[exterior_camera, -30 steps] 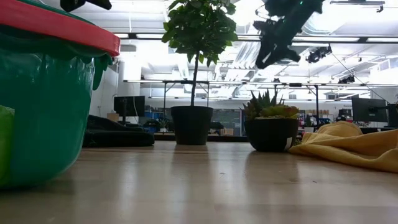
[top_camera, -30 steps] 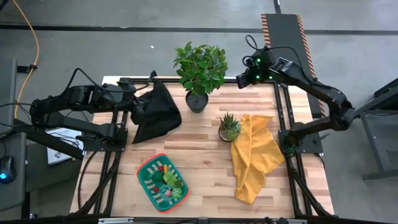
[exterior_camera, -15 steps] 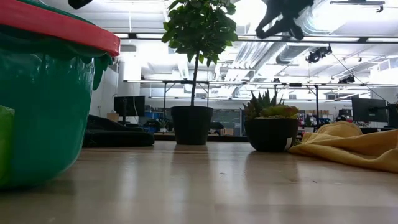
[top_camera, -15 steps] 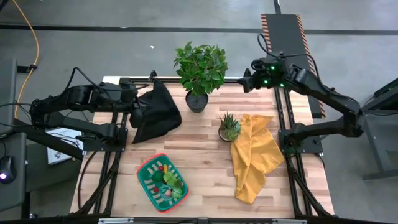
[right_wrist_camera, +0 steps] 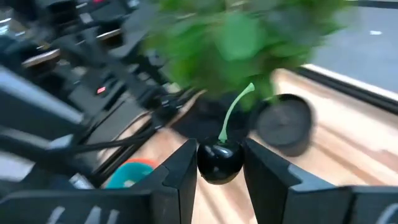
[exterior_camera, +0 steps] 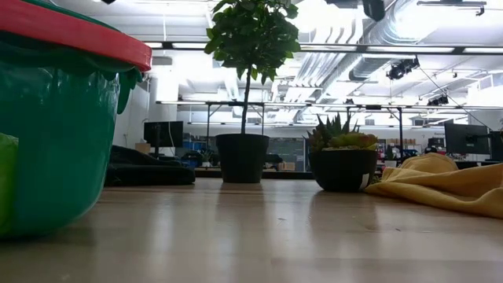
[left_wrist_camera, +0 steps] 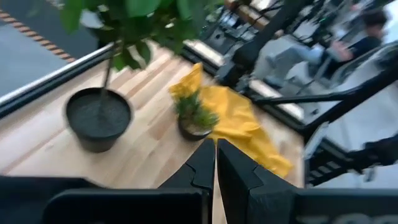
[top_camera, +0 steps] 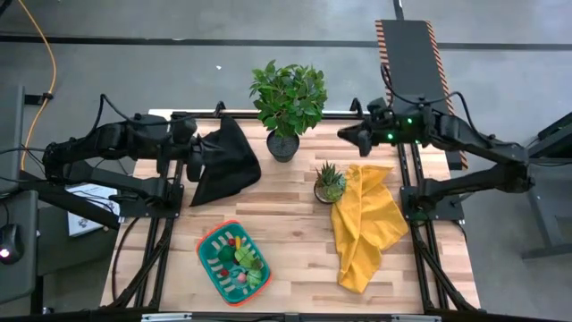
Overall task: Pick and placing Produce into tupperware
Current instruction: Put the black cherry into the blue basket
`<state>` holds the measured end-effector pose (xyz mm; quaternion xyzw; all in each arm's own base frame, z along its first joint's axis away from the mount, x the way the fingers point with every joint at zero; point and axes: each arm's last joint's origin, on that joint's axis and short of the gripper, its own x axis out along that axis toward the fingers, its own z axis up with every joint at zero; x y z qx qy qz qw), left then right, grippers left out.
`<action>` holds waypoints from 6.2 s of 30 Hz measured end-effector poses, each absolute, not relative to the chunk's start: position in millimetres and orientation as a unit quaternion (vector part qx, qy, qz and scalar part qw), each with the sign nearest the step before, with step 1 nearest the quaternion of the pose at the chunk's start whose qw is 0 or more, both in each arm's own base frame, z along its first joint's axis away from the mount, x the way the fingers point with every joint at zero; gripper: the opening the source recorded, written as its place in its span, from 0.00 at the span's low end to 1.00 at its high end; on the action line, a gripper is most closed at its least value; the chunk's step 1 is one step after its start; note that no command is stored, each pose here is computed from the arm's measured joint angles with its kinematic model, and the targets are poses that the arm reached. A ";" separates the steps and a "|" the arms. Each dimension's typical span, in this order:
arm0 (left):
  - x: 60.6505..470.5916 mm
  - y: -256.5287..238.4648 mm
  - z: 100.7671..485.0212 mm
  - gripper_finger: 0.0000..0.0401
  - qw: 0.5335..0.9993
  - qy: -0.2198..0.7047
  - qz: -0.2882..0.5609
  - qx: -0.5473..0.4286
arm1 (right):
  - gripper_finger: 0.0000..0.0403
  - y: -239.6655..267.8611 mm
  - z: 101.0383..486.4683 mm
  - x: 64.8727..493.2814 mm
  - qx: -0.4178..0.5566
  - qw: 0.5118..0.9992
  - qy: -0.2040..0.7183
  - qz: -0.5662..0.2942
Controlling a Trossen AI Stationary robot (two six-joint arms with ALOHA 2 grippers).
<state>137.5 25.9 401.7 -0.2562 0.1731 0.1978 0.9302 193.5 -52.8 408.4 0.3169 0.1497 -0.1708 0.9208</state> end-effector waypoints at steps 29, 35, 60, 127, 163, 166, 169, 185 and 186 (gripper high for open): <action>210.3 21.8 400.7 0.02 0.894 0.158 0.013 -0.418 | 0.26 65.5 418.0 219.7 0.241 0.955 0.137 0.103; 241.6 7.5 391.6 0.02 0.895 0.172 -0.040 -0.411 | 0.26 73.1 403.6 240.1 0.230 0.954 0.165 0.098; 262.6 7.6 391.0 0.57 0.857 0.101 0.030 -0.505 | 0.26 86.1 396.1 277.5 0.234 0.963 0.101 0.083; 293.5 -12.9 387.0 0.47 0.828 0.050 -0.002 -0.559 | 0.26 90.9 381.1 303.0 0.217 0.969 0.091 0.077; 306.9 -21.7 379.4 0.47 0.824 0.061 -0.028 -0.563 | 0.26 93.6 372.7 313.6 0.217 0.966 0.101 0.102; 308.7 -21.9 377.5 0.47 0.823 0.064 -0.028 -0.564 | 0.26 93.6 376.0 313.4 0.219 0.966 0.087 0.107; 309.1 -22.1 376.9 0.47 0.823 0.068 -0.031 -0.563 | 0.26 93.5 375.9 312.8 0.218 0.966 0.089 0.106; 308.8 -23.6 377.2 0.42 0.825 0.081 -0.053 -0.557 | 0.26 92.2 373.2 312.1 0.218 0.967 0.101 0.087; 308.7 -23.8 377.2 0.40 0.825 0.082 -0.055 -0.556 | 0.26 92.1 373.2 312.1 0.218 0.967 0.101 0.087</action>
